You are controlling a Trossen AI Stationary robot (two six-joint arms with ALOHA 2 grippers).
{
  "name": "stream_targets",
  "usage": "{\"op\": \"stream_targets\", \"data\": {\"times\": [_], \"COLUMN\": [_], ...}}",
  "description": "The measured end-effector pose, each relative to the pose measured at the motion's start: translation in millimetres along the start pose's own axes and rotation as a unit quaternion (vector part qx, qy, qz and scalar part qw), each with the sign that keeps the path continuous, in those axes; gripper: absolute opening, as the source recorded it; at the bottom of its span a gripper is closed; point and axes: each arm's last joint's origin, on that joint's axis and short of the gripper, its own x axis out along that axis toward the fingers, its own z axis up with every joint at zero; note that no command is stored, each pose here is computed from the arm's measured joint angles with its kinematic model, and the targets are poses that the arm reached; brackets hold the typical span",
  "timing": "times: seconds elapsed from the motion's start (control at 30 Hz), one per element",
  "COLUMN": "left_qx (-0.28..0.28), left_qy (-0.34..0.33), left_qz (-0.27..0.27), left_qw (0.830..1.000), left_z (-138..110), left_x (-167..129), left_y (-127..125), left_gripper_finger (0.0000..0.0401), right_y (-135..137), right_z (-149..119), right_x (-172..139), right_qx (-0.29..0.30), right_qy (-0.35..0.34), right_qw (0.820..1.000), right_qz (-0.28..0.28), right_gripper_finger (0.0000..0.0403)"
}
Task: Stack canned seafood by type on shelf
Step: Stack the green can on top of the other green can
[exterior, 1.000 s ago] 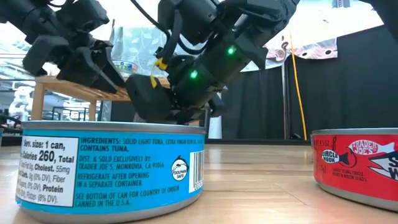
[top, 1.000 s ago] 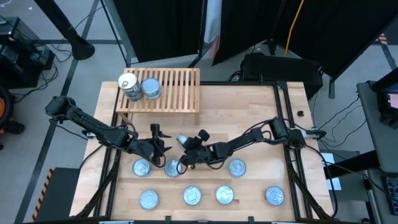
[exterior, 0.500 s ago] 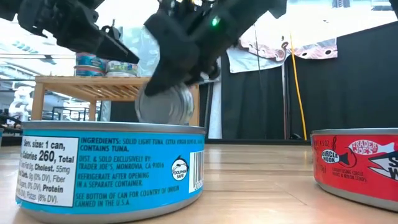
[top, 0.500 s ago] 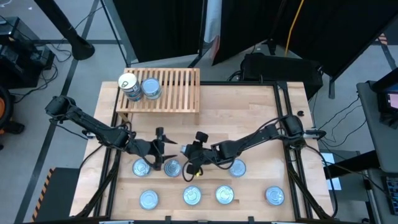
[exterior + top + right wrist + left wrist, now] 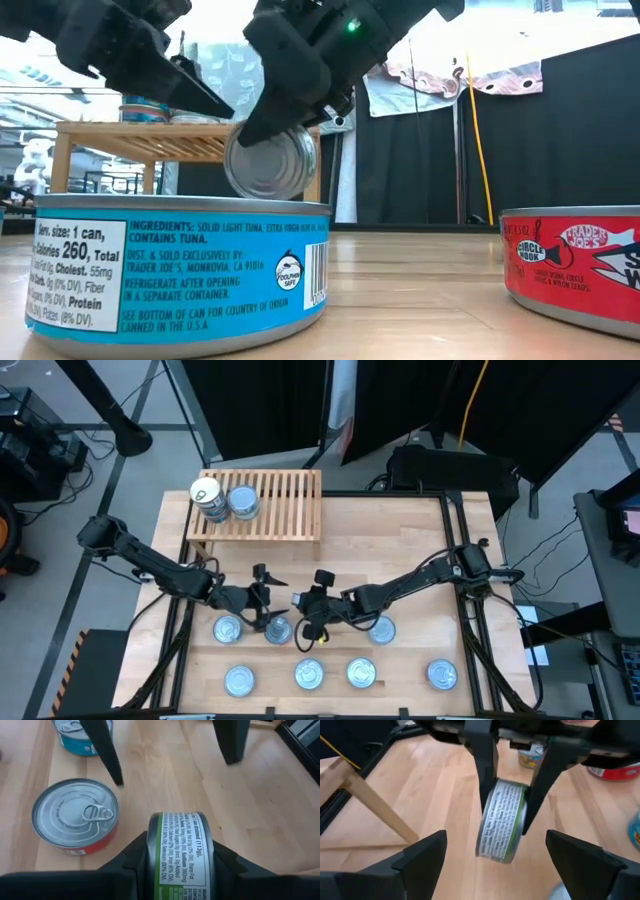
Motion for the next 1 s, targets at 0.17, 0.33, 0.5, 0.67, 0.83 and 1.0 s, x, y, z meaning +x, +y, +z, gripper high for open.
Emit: {"op": "stream_targets", "data": {"times": [0.17, 0.33, 0.5, 0.67, 0.83, 1.0], "left_qx": [-0.008, 0.016, 0.026, 0.046, 0.051, 0.054], "left_qy": [-0.019, -0.007, -0.016, -0.038, -0.040, -0.038], "left_qz": [-0.005, -0.015, -0.015, -0.016, -0.016, -0.023], "left_qw": [1.000, 1.000, 0.999, 0.998, 0.998, 0.998], "left_z": [-0.3, -7.2, -6.9, -2.5, -2.1, -2.6], "left_x": [13.2, 23.3, 26.5, 25.9, 25.8, 25.8], "left_y": [-5.7, -10.9, -12.5, -13.4, -13.7, -14.1], "left_gripper_finger": [0.0348, 0.0348, 0.0329, 0.0269, 0.0196, 0.0143], "right_y": [1.6, 5.1, 5.1, 4.5, 4.5, 4.7], "right_z": [8.9, 13.7, 19.7, 19.9, 19.8, 20.5], "right_x": [-10.2, -17.1, -23.0, -23.3, -23.3, -24.7], "right_qx": [-0.002, -0.008, -0.006, -0.010, -0.014, -0.021], "right_qy": [-0.021, -0.038, -0.052, -0.053, -0.053, -0.054], "right_qw": [1.000, 0.999, 0.998, 0.998, 0.998, 0.997], "right_qz": [0.018, 0.029, 0.043, 0.042, 0.042, 0.046], "right_gripper_finger": [0.0125, 0.0125, 0.0125, 0.0125, 0.0125, 0.0125]}}
